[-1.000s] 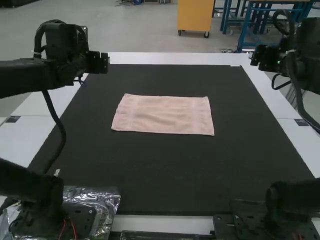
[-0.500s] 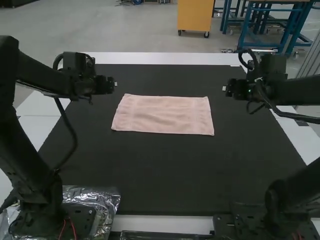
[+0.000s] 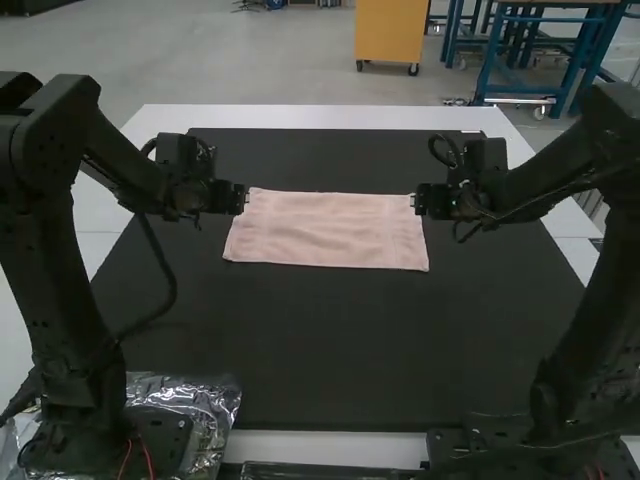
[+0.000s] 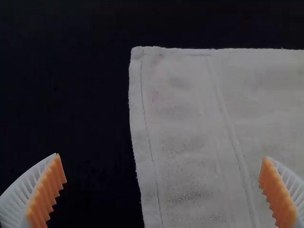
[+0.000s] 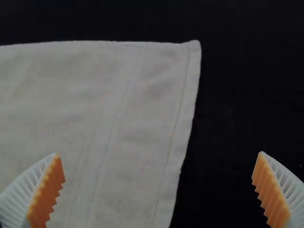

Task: Fold the towel.

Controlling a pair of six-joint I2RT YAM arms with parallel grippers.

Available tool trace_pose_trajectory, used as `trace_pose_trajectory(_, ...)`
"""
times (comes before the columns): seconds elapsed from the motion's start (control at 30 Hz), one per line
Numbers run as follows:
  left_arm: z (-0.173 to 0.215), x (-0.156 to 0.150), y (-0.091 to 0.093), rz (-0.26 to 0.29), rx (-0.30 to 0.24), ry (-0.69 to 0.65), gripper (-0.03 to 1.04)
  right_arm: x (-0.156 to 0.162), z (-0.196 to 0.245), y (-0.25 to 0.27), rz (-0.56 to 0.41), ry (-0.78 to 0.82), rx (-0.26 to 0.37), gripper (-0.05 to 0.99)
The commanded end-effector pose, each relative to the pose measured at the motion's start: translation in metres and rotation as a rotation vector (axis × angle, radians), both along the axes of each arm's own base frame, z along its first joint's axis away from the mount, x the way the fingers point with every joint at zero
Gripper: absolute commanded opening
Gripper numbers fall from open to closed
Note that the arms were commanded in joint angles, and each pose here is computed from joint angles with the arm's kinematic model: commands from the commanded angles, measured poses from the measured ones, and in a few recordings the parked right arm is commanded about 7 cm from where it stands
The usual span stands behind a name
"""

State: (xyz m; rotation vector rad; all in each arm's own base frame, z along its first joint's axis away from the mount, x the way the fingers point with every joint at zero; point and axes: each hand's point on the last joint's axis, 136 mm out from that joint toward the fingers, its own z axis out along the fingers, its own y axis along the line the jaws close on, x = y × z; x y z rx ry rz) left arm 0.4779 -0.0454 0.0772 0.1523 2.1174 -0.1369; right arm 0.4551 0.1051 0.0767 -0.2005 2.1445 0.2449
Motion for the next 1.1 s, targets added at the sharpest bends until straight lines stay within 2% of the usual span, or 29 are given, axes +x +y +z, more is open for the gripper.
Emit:
trace_pose_trajectory(0.0,0.011,0.019,0.001,-0.021,0.042,-0.049,0.96,0.016,0.005,0.005,-0.007,-0.034,0.000,0.91)
trace_pose_trajectory(0.17,-0.001,0.036,0.004,-0.016,0.078,-0.045,0.96,0.034,-0.012,0.008,-0.001,-0.022,-0.016,0.91)
trace_pose_trajectory(0.47,-0.030,0.062,0.004,-0.012,0.081,-0.010,0.96,0.067,-0.037,0.014,0.006,-0.015,-0.032,0.91)
trace_pose_trajectory(1.07,-0.069,0.086,0.004,-0.007,0.085,0.032,0.96,0.099,-0.078,0.017,0.013,0.012,-0.081,0.91)
